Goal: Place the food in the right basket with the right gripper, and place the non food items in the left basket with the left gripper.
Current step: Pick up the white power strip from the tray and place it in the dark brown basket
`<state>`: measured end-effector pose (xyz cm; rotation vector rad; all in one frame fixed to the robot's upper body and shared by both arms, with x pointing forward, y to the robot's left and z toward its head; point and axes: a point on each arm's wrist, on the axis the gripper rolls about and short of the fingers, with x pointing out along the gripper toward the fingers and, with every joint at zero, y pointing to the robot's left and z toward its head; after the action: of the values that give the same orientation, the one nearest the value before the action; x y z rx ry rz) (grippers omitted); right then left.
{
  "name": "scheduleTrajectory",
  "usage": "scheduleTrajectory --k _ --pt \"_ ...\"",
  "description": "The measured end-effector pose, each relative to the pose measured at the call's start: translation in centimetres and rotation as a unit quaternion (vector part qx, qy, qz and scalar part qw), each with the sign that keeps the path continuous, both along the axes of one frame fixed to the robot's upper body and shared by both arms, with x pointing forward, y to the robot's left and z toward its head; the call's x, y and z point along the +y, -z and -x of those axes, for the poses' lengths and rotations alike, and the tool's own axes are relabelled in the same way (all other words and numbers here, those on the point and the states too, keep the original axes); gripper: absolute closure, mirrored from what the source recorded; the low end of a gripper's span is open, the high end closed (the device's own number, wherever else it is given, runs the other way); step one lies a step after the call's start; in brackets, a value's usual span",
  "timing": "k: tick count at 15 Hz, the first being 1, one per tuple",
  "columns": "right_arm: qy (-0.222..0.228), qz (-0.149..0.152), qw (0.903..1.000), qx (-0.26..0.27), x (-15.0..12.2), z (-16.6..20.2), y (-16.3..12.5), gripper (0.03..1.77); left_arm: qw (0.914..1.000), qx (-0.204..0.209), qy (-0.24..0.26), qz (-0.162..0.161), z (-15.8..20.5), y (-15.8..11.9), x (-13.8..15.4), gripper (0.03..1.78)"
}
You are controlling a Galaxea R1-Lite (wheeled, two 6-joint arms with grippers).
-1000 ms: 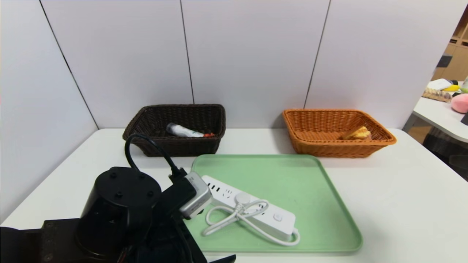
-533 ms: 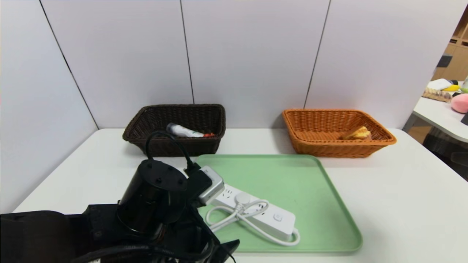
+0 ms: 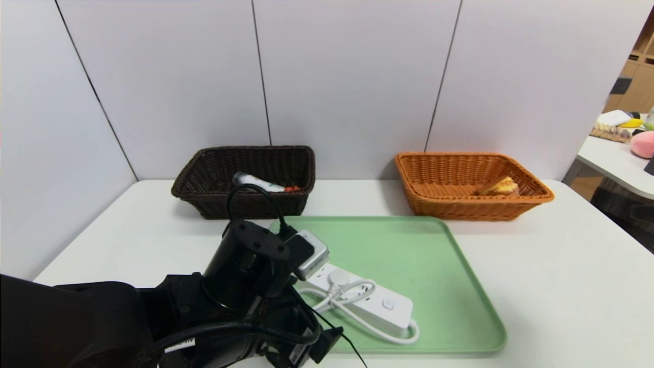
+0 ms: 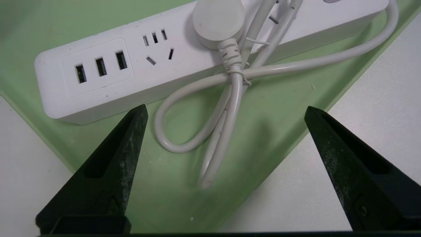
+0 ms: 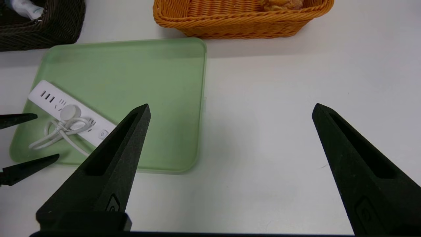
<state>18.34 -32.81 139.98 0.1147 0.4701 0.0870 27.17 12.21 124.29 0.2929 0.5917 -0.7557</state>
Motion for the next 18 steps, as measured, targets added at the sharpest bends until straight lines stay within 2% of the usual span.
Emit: scheduleTrajectory --k 3,11,18 --pt "0.0 0.0 1.0 0.0 0.0 -0.02 0.0 0.11 0.9999 -0.001 -0.012 -0.007 -0.46 0.27 -0.19 0.12" --pt "0.0 0.0 1.0 0.003 0.0 0.01 0.14 0.11 0.9984 0.027 -0.045 0.02 -0.62 0.39 -0.36 0.12" --pt "0.0 -0.001 1.0 0.003 0.0 0.01 0.16 0.11 0.9984 0.034 -0.044 0.013 -0.78 1.01 -0.63 0.12"
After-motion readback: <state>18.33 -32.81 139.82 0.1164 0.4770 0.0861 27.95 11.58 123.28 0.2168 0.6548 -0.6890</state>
